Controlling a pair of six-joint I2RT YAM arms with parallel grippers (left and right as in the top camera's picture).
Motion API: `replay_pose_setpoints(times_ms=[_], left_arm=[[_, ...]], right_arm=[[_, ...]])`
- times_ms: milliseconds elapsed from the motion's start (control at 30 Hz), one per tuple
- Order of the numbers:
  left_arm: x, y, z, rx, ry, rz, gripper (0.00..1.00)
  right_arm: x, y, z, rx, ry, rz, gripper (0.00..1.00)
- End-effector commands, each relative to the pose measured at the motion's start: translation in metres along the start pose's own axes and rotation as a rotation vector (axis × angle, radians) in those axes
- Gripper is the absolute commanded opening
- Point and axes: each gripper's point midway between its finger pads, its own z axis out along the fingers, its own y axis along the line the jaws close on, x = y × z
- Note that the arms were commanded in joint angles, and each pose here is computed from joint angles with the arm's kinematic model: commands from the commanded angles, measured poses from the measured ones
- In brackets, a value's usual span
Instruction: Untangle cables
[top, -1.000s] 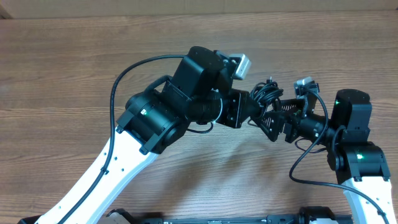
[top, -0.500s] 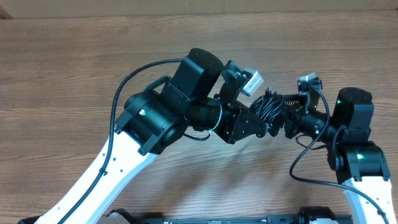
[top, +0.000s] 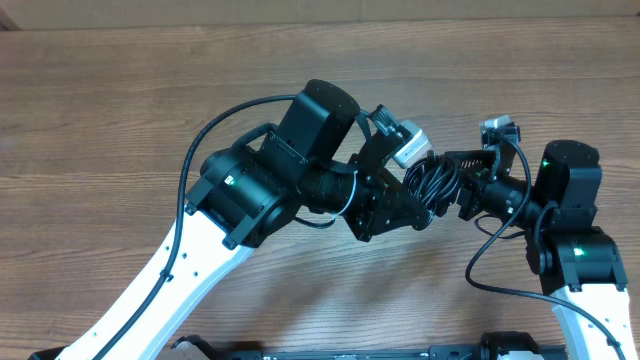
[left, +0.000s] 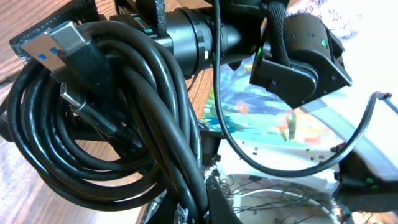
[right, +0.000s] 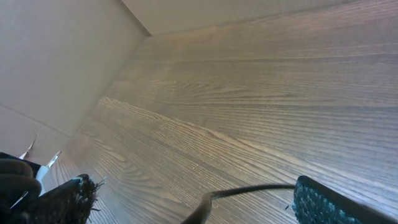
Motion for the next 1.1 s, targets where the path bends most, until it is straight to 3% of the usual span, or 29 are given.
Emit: replay_pose_setpoints(times_ms=[0, 400, 700, 1067], left_arm=[[0.015, -0.032, 0.001, 0.148, 0.059, 0.129, 0.04], [0.021, -0.025, 0.002, 0.112, 0.075, 0.164, 0.04], [0.034, 0.037, -0.004, -0.243, 0.132, 0.146, 0.04], [0.026, 0.035, -0.003, -0.236, 0.104, 0.198, 0.04]], right_arm=[[-0.009, -0.002, -0.001, 0.017, -0.033, 0.004, 1.0], [-0.02, 0.014, -0.002, -0.066, -0.069, -0.051, 1.0], [-0.028, 0.031, -0.005, -0.155, -0.095, -0.107, 1.0], [-0.026, 0.042, -0.007, -0.223, -0.081, -0.116, 1.0]])
